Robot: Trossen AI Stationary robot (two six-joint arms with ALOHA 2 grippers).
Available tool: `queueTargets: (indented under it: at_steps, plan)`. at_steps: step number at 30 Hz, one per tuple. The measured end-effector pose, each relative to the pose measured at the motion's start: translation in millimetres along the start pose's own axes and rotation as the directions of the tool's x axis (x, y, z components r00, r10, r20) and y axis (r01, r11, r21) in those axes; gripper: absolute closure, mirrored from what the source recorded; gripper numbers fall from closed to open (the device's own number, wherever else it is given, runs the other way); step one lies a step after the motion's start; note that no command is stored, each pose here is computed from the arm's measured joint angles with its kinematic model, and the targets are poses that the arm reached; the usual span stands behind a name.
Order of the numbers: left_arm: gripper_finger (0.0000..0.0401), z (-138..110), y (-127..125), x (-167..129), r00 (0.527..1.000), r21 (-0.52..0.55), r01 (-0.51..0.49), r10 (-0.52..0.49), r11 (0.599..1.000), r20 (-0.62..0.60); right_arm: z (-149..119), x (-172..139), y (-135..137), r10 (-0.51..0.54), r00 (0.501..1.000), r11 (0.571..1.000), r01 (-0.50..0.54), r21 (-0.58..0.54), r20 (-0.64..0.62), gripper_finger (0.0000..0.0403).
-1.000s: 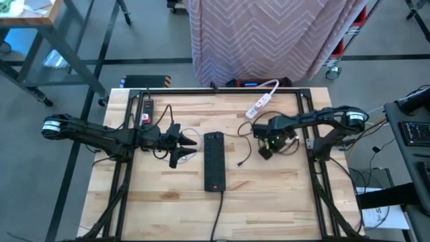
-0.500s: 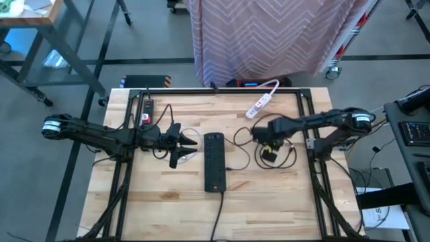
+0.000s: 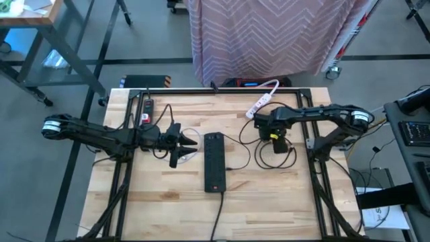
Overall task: Insert USB
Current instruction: Insert the black charger cable into the pink charger adapter
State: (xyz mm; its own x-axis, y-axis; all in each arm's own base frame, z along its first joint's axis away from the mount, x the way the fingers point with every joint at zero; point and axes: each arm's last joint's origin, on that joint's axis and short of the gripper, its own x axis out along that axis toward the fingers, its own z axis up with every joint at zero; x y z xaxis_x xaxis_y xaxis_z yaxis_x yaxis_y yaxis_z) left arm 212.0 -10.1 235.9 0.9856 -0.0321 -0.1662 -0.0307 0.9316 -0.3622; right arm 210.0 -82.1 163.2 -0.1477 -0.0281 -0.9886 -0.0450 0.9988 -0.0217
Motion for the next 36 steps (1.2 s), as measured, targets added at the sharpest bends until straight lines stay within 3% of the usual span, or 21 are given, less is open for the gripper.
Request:
queueTargets:
  at_steps: [10, 16, 26, 31, 36]
  plan:
    - [0.0282, 0.1, 0.0, 0.4, 1.000, 0.000, -0.002, 0.002, 1.000, -0.005, 11.9, 33.8, -6.6, 0.069, 0.987, 0.997, -0.072, -0.013, -0.145, 0.0300]
    - [0.0287, -0.5, 0.1, 0.5, 1.000, 0.000, -0.005, 0.005, 1.000, -0.013, 14.8, 38.3, -7.4, 0.076, 0.982, 0.997, -0.080, -0.018, -0.172, 0.0326]
    - [0.0278, -0.1, -0.2, 0.2, 1.000, -0.008, 0.001, -0.001, 1.000, -0.011, 18.6, 32.5, -9.6, 0.073, 0.987, 0.995, -0.082, -0.057, -0.145, 0.0376]
    - [0.0285, 4.9, -3.8, -4.9, 0.998, -0.022, 0.057, -0.057, 0.998, 0.010, 17.0, 27.6, -8.6, 0.097, 0.988, 0.995, -0.099, -0.013, -0.122, 0.0393]
    - [0.0294, 8.8, -9.7, -12.4, 0.995, -0.022, 0.101, -0.100, 0.995, 0.028, 9.9, -5.2, -4.5, 0.140, 0.988, 0.986, -0.145, 0.076, 0.065, 0.0394]
